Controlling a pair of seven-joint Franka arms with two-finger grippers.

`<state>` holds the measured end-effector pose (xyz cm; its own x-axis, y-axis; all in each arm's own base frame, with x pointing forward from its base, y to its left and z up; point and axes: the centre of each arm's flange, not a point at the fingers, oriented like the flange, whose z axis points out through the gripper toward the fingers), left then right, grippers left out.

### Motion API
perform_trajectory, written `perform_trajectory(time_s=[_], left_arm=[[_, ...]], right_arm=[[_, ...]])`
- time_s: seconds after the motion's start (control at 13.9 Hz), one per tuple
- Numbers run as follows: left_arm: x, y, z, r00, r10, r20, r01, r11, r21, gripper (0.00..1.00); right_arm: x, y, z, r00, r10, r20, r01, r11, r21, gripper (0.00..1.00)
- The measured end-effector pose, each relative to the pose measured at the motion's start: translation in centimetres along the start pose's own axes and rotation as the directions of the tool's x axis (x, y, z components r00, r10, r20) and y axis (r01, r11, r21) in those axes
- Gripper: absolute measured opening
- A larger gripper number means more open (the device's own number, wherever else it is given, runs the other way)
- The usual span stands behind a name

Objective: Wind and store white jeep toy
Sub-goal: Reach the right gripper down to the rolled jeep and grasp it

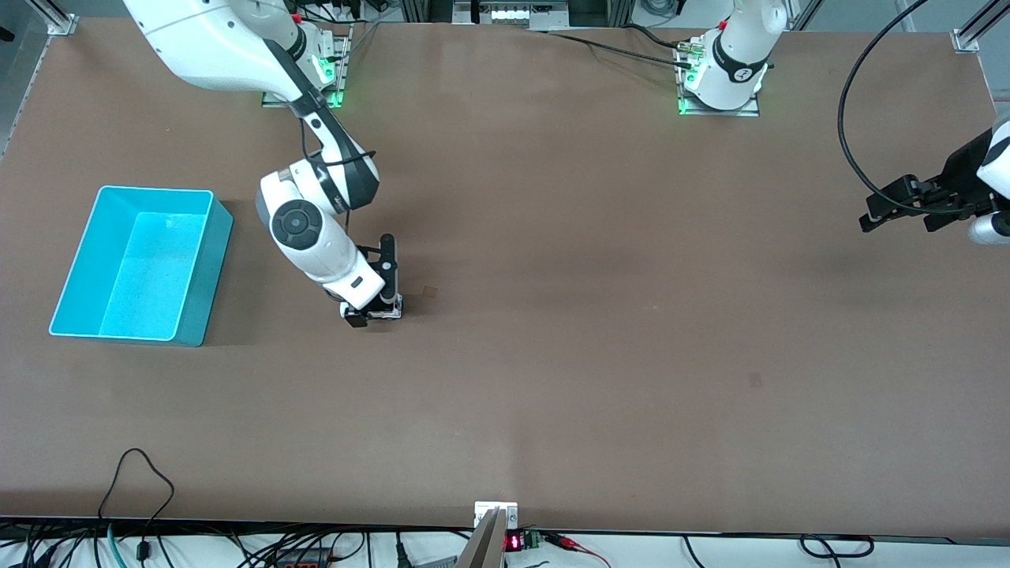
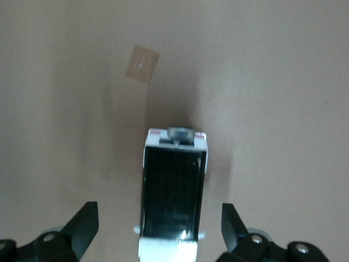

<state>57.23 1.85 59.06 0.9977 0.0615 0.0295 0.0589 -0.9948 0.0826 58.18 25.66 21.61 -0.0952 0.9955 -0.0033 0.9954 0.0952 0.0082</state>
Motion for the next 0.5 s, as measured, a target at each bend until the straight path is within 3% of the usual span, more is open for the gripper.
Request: perform_trajectory(time_s=[0.29,0.36,0.5], left_arm=[[0.1,0.0,0.3,1.000,0.000,0.005,0.000,1.000,0.000,1.00],[0.2,-0.1,0.5,1.000,-0.002,0.008,0.002,1.000,0.000,1.00],[0.3,-0.3,0.7,1.000,-0.005,0.012,0.005,1.000,0.000,1.00]], right_arm=[[0.5,0.1,1.6,1.000,-0.002,-0.007,0.002,1.000,0.003,0.97],[0.5,0.0,1.9,1.000,-0.002,-0.007,0.002,1.000,0.006,0.90],[0.5,0.1,2.0,1.000,-0.001,-0.010,0.001,1.000,0.003,0.66]])
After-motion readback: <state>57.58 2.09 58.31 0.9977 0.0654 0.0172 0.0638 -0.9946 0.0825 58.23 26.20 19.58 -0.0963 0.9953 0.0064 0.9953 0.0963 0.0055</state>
